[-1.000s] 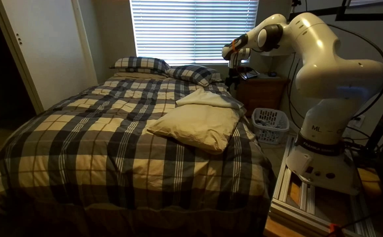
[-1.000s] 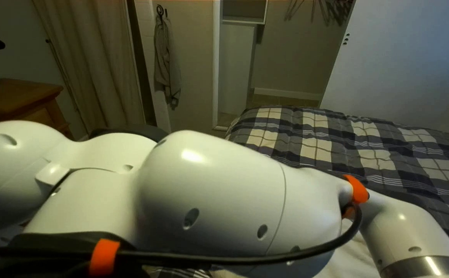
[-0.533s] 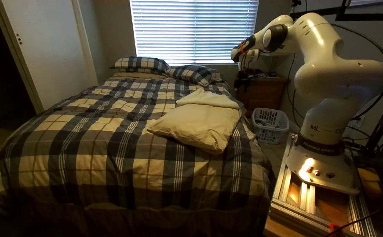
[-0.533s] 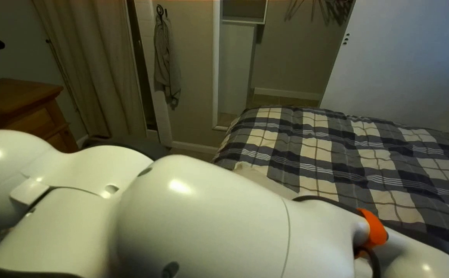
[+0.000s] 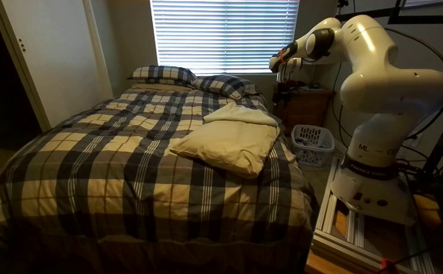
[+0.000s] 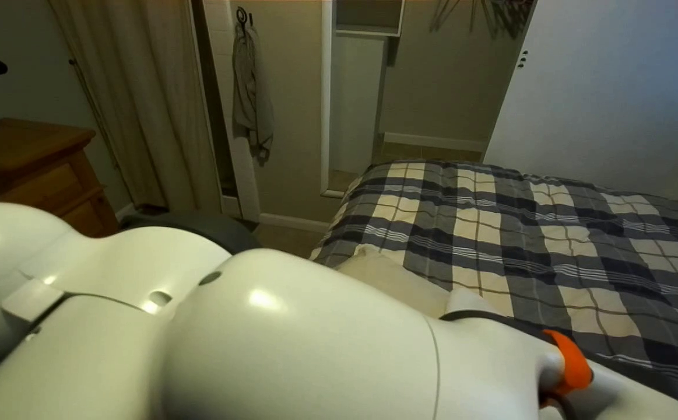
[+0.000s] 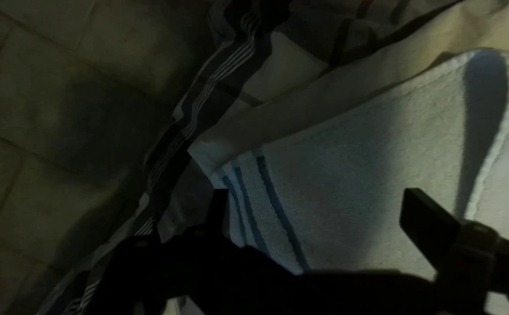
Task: Fold the towel into a triangle twice.
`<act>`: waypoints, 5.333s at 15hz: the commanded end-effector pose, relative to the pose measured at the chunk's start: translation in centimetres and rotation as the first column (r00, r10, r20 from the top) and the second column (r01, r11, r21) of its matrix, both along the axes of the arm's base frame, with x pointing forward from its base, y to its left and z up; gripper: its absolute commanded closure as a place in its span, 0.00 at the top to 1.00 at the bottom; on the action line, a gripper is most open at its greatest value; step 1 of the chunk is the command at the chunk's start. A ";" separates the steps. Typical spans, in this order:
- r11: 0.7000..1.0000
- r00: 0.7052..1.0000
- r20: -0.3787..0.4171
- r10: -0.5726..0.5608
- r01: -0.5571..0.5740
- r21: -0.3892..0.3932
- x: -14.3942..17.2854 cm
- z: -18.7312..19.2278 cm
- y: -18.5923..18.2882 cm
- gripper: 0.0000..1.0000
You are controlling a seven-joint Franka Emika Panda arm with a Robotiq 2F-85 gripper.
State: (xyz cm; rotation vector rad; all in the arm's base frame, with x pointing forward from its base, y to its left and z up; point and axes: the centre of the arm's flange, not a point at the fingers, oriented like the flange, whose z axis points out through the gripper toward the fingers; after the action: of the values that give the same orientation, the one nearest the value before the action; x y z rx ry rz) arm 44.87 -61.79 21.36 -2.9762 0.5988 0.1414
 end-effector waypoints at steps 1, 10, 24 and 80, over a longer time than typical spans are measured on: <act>1.000 1.000 0.013 0.000 0.000 -0.002 -0.1 -0.5 -0.5 1.00; 0.991 0.994 0.109 -0.013 -0.002 0.136 -2.9 -4.0 -2.4 1.00; 0.969 0.960 0.267 -0.082 0.015 0.245 -1.9 -7.6 -5.4 1.00; 0.999 0.989 0.148 -0.009 0.003 0.042 1.6 -1.6 -2.7 0.01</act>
State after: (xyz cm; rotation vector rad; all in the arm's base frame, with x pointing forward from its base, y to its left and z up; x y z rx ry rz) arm 45.20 -65.59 17.53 -2.8242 0.6193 -0.1846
